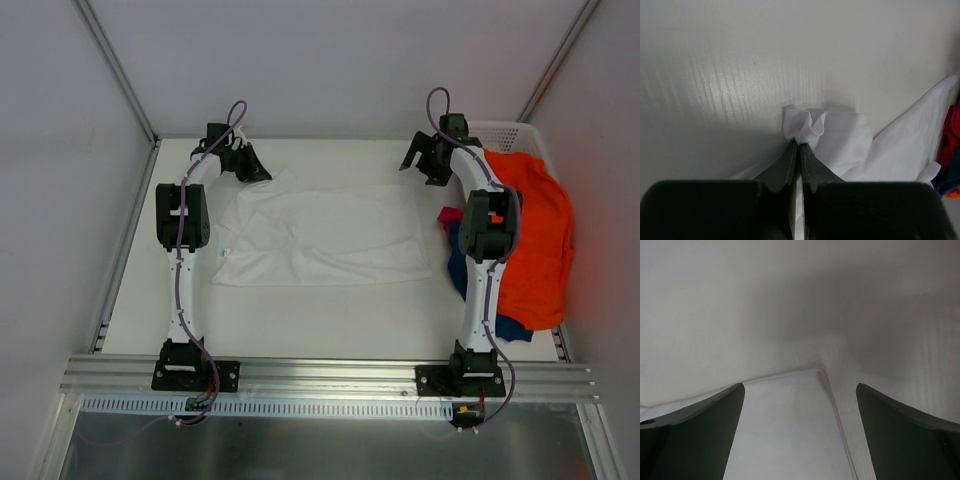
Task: Fold and stack the t-shirts
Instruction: Grap the side of the flattened tshirt furthest away from the robot with both arms
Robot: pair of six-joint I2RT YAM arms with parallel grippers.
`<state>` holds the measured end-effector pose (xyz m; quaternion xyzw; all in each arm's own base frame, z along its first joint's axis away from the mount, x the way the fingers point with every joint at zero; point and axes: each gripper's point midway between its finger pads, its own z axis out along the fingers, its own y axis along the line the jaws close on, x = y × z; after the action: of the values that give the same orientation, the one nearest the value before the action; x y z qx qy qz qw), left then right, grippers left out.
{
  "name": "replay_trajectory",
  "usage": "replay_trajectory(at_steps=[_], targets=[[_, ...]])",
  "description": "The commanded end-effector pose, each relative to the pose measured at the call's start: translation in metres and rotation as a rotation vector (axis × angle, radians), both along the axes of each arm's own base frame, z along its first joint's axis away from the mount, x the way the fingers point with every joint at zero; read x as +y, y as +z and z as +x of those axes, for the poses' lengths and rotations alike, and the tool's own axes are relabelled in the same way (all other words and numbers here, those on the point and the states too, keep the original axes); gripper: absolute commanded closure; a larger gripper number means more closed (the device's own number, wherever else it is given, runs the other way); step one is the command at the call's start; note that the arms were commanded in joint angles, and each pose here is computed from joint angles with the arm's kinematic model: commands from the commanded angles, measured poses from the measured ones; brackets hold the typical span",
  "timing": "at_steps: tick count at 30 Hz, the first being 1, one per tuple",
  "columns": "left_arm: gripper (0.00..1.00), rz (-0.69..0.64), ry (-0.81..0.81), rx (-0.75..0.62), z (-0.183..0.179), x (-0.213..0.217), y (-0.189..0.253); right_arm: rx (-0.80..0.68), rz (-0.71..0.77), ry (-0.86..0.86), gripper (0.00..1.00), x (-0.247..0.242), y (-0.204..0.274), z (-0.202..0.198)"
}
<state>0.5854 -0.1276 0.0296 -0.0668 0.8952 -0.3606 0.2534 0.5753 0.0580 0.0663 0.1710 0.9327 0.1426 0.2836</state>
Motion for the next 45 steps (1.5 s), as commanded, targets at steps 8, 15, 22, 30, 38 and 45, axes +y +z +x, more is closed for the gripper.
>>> replay_trajectory(at_steps=[8, 15, 22, 30, 38, 45], targets=[[1.00, 0.027, -0.006, -0.064, 0.000, -0.001, 0.029, 0.110, 0.008, 0.027, 0.01, 0.032, -0.023, -0.032], [1.00, 0.024, -0.010, -0.068, -0.001, -0.001, 0.029, 0.103, 0.006, 0.035, 0.01, 0.032, -0.026, -0.027], [1.00, 0.024, -0.010, -0.069, -0.001, -0.001, 0.029, 0.082, 0.038, 0.019, 0.11, 0.032, -0.028, -0.010], [1.00, 0.023, -0.012, -0.070, -0.001, -0.001, 0.029, 0.073, 0.055, 0.001, 0.32, 0.034, -0.027, 0.001], [1.00, 0.022, -0.013, -0.072, -0.001, -0.002, 0.030, 0.085, 0.042, -0.002, 0.58, 0.032, -0.028, -0.004], [1.00, 0.024, -0.010, -0.071, -0.001, -0.001, 0.028, 0.096, 0.037, -0.012, 0.99, 0.028, -0.029, -0.007]])
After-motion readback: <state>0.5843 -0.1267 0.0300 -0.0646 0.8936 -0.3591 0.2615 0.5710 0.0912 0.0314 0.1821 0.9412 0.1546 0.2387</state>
